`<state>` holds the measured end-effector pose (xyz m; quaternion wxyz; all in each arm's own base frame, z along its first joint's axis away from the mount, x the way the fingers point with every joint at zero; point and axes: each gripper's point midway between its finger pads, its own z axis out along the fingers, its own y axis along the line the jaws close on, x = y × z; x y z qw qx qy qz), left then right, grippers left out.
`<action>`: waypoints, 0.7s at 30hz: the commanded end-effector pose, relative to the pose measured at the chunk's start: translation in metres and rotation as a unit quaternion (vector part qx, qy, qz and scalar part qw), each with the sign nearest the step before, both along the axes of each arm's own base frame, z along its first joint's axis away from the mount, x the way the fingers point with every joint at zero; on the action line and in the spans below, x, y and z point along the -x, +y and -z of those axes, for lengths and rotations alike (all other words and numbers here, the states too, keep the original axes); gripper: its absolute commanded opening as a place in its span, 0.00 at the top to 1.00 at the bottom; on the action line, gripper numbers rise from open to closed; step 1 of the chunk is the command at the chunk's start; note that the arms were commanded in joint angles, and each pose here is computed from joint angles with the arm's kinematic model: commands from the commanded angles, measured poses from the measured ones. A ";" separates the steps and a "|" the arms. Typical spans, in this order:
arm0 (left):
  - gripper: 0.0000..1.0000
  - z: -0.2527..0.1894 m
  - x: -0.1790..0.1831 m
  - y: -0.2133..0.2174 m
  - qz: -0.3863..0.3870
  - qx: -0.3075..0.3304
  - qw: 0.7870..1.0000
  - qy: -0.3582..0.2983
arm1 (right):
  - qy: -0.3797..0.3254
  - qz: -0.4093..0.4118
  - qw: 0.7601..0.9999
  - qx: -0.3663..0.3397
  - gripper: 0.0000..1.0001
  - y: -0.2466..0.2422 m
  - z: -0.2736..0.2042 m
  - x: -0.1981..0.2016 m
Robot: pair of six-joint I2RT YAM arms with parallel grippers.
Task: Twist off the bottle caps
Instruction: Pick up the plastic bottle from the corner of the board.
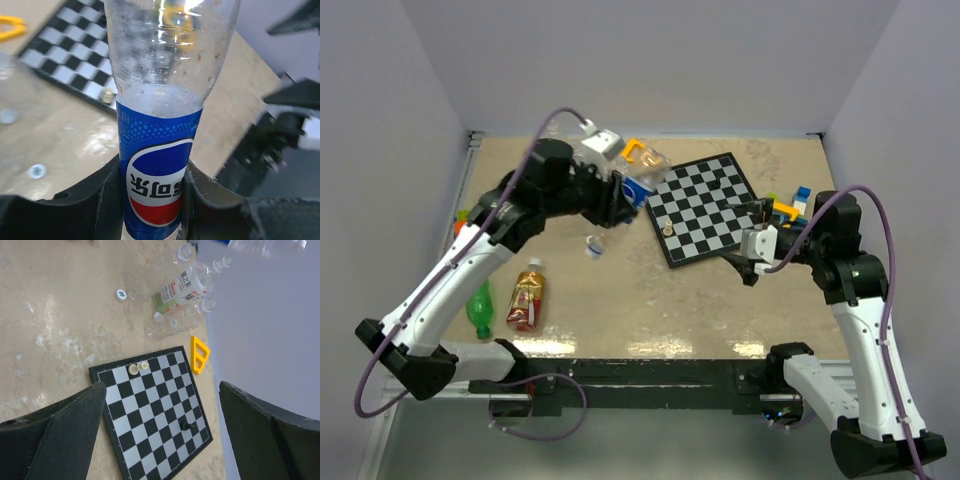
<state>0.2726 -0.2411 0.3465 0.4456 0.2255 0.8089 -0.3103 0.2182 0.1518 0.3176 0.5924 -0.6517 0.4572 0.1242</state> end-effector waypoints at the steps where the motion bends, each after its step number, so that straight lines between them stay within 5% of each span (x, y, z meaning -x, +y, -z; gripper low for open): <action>1: 0.98 0.029 0.054 -0.058 0.113 0.001 0.991 0.073 | -0.045 -0.037 0.998 0.033 0.02 -0.001 -0.013 0.018; 9: 0.97 0.078 0.089 -0.116 0.217 -0.014 0.962 0.167 | -0.131 -0.059 0.984 0.101 0.02 -0.009 -0.019 0.029; 21: 0.97 0.103 0.101 -0.154 0.280 -0.041 0.934 0.219 | -0.068 -0.107 0.981 0.147 0.02 0.013 0.042 0.023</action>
